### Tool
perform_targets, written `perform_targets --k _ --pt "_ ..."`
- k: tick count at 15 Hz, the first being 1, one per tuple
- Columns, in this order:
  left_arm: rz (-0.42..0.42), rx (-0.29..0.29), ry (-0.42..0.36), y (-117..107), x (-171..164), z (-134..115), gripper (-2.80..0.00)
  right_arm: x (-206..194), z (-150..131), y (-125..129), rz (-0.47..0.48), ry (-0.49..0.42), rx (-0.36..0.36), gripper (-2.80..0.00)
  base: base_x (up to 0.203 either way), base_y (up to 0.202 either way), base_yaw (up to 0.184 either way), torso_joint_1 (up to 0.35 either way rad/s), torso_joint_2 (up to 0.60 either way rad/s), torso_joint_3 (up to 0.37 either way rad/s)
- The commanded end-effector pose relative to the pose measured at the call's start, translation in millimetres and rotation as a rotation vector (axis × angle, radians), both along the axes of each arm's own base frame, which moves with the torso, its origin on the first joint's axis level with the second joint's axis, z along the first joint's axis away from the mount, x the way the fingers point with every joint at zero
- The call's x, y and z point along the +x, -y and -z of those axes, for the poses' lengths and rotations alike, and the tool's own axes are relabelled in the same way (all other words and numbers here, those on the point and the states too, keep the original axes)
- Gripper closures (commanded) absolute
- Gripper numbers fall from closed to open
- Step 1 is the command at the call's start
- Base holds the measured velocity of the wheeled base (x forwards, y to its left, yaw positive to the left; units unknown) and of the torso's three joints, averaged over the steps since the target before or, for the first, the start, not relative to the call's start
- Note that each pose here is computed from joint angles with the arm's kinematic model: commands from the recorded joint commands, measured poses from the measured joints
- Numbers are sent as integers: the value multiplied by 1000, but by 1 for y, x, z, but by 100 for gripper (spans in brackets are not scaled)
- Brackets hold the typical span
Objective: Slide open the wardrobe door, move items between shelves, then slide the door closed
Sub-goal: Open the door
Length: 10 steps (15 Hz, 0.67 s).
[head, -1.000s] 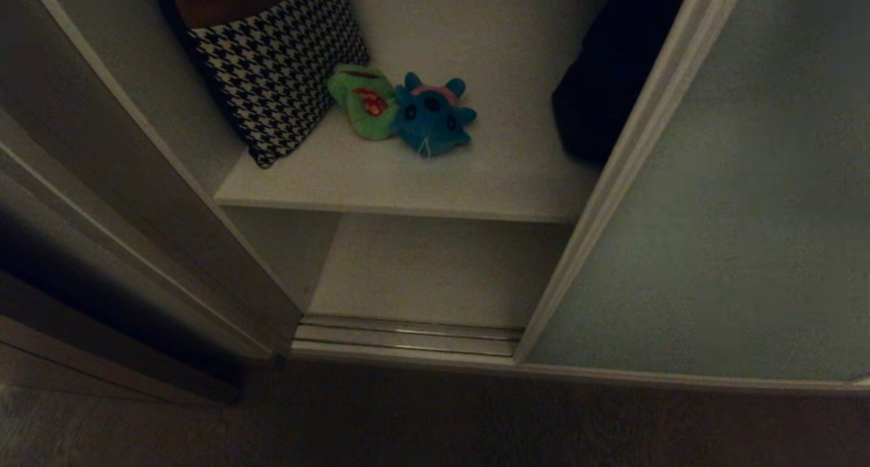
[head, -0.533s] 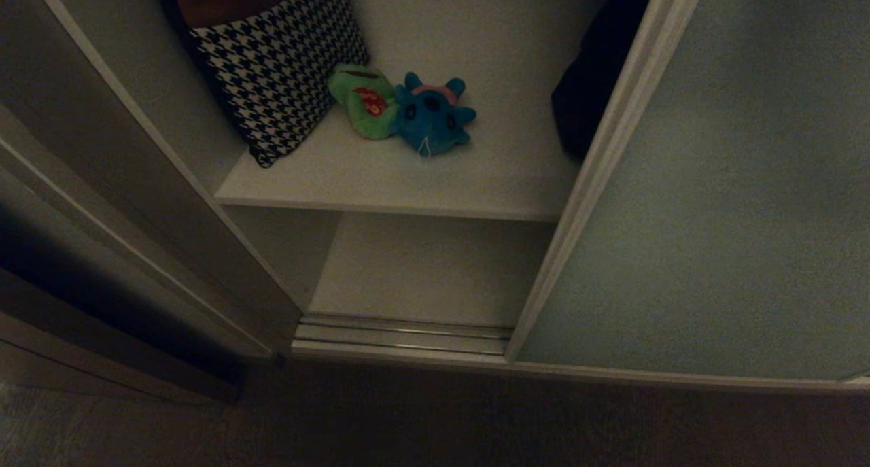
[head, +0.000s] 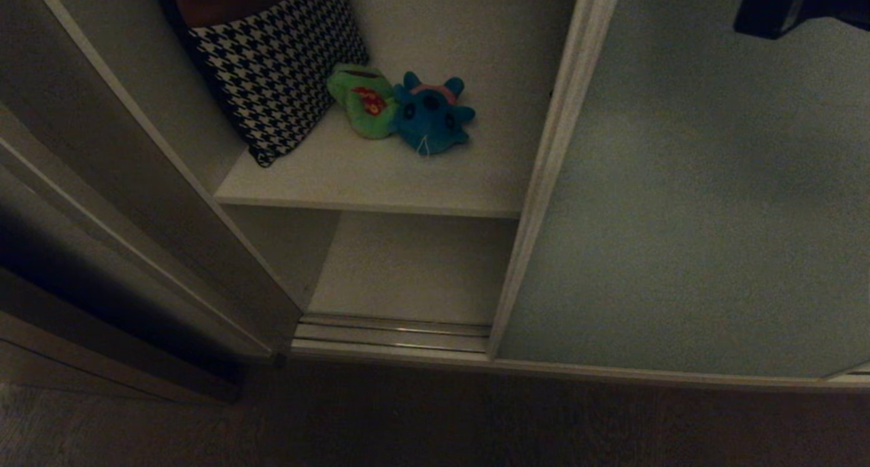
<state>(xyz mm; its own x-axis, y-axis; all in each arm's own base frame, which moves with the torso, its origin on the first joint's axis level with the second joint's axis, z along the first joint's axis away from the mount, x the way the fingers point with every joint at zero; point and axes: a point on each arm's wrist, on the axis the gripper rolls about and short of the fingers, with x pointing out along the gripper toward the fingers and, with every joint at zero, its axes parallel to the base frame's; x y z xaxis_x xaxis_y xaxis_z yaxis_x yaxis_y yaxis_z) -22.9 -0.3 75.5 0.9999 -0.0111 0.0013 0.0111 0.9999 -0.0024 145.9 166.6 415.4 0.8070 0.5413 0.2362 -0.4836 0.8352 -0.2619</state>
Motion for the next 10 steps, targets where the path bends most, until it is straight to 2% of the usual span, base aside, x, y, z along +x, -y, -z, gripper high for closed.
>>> perform_targets --k 1,4,6,8,10 --pt "0 -1 0 0 0 0 0 12 6 -27 -28 -19 -26 0 0 0 0 0 0 0" --pt "0 -1 0 0 0 0 0 8 4 -39 -73 -14 -28 0 0 0 0 0 0 0" --pt "0 -1 0 0 0 0 0 -10 0 -38 -133 -11 -41 0 0 0 0 0 0 0" --pt "0 -1 0 0 0 0 0 -25 -6 -23 -154 -10 -51 0 0 0 0 0 0 0" --pt "0 -1 -1 0 0 0 0 -37 -14 -4 -157 8 -28 0 0 0 0 0 0 0"
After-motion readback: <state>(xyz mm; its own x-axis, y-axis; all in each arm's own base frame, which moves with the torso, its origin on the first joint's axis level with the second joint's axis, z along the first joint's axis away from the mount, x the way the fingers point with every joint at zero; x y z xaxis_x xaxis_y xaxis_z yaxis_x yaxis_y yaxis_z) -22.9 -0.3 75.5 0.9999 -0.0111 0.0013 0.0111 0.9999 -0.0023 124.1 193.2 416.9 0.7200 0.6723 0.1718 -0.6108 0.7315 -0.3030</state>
